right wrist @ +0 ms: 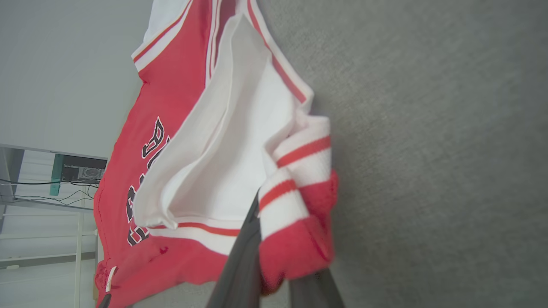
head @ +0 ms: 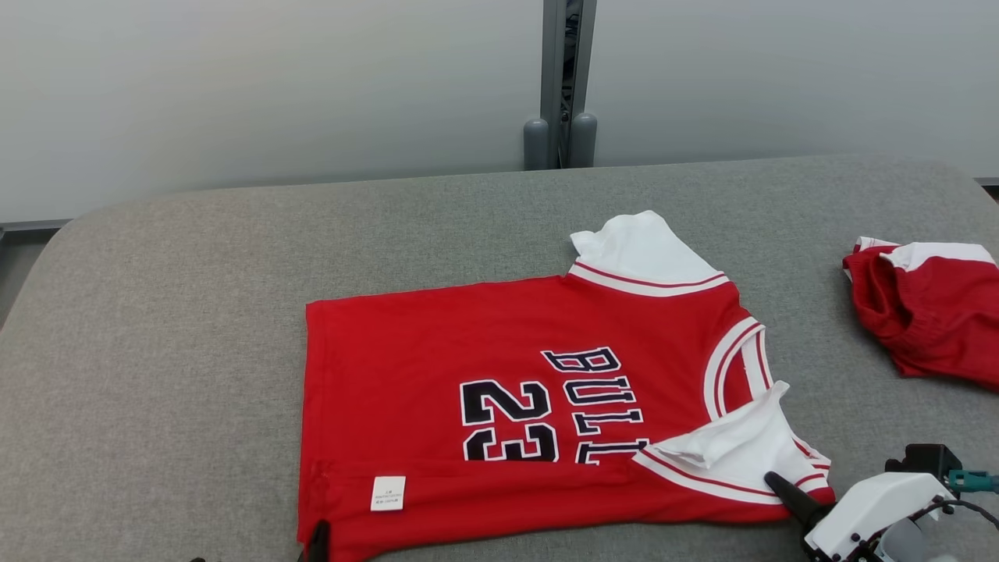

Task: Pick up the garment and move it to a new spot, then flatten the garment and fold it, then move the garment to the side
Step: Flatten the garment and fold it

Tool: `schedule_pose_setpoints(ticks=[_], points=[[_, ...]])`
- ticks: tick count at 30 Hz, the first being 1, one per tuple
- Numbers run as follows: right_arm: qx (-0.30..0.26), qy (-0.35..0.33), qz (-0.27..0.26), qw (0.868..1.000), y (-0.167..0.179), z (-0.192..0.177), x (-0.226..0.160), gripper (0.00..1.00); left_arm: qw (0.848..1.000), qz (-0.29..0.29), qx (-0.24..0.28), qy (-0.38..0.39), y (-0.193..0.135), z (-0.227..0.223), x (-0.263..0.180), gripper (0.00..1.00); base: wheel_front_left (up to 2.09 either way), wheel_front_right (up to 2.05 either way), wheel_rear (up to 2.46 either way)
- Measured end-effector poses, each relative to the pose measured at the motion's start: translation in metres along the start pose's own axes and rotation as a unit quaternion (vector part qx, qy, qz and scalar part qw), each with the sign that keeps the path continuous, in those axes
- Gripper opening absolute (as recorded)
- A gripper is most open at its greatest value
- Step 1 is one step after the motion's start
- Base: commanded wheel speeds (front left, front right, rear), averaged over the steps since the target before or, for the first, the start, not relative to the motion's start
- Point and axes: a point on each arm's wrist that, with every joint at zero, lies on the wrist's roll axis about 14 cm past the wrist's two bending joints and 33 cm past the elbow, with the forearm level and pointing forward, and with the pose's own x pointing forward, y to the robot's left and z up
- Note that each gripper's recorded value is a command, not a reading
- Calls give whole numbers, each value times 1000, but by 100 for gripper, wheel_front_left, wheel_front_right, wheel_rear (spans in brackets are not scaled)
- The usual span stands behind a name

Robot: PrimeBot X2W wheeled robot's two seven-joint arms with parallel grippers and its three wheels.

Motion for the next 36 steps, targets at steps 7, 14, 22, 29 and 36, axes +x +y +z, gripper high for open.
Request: schedule_pose_setpoints(ticks=[7, 14, 22, 29, 36], points=[[5, 10, -4, 1000, -6, -5, -4, 0, 1000, 2, -3, -3, -1, 2, -11, 0, 0, 0, 0], [6, 20, -4, 1000, -7, -8, -5, 0, 1000, 8, -2, -3, -2, 2, -19, 0, 0, 0, 0], [3, -1, -21, 1000, -15, 0, -3, 100, 1000, 22, 11, -2, 1, 4, -19, 100, 0, 0, 0], [-6, -33, -25, 999, -17, 20, -3, 100, 998, 38, 39, -11, 10, 10, -20, 100, 0, 0, 0], [-47, -107, -4, 993, 2, 63, -3, 100, 991, 33, 106, -73, 3, 49, -12, 100, 0, 0, 0]])
